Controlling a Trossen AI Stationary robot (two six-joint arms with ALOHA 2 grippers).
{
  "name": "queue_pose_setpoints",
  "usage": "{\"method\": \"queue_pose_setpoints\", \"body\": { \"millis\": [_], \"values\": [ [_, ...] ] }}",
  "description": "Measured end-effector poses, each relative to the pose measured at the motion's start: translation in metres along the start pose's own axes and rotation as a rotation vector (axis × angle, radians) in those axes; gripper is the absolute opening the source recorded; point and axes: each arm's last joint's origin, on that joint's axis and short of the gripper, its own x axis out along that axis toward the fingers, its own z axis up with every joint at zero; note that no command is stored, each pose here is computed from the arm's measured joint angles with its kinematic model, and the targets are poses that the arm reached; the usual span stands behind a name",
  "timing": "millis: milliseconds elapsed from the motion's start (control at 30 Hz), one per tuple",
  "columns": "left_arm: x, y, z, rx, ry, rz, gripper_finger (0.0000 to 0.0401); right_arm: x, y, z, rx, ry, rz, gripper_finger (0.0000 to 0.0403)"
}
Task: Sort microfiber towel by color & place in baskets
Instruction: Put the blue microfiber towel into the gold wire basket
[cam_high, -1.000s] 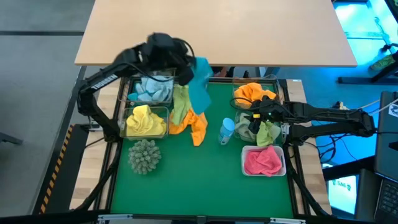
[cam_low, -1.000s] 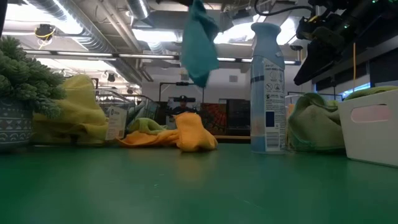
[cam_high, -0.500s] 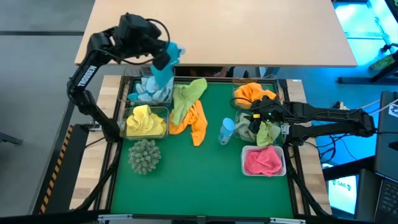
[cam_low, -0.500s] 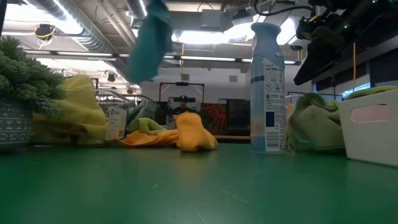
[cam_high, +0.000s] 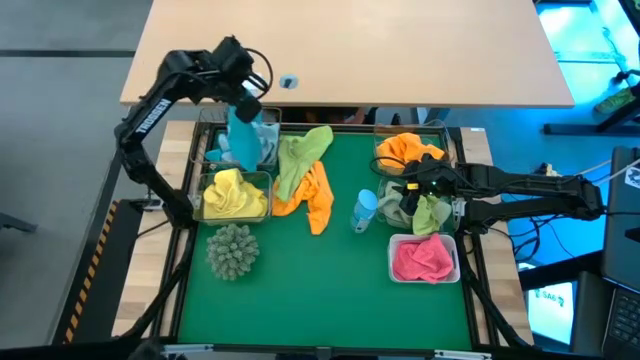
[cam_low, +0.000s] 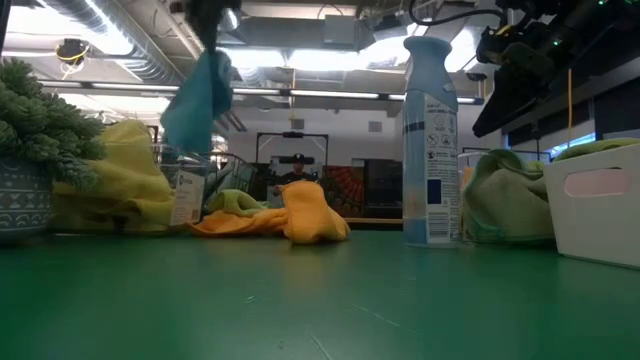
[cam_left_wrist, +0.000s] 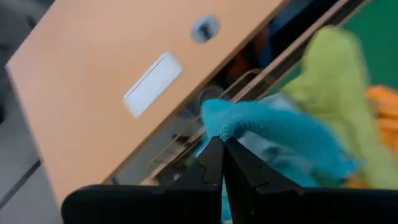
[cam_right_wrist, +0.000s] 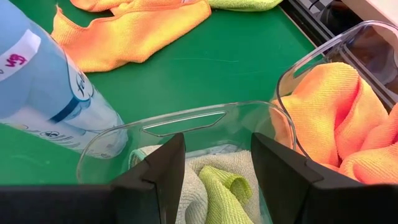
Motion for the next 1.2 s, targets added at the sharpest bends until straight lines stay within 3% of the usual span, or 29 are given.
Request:
{"method": "queue_pose_setpoints", "body": {
  "millis": [300, 667, 1033, 1200],
  "values": [
    [0.078, -0.024, -0.019, 0.086, 0.238, 0.034, 0.0, 0.0, 0.0, 0.0, 0.0, 0.001, 0.0, 0.0182],
    [0.156, -0.044, -0.08, 0.225, 0.572, 0.033, 0.0, 0.0, 0.0, 0.0, -0.001, 0.002, 0.0, 0.0182],
    [0.19, -0.044, -0.118, 0.236, 0.716, 0.038, 0.0001, 0.0, 0.0, 0.0, -0.001, 0.002, 0.0, 0.0182],
    [0.191, -0.041, -0.12, 0.184, 0.726, 0.059, 0.0033, 0.0, 0.0, 0.0, -0.001, 0.002, 0.0, 0.0182]
  ]
}}
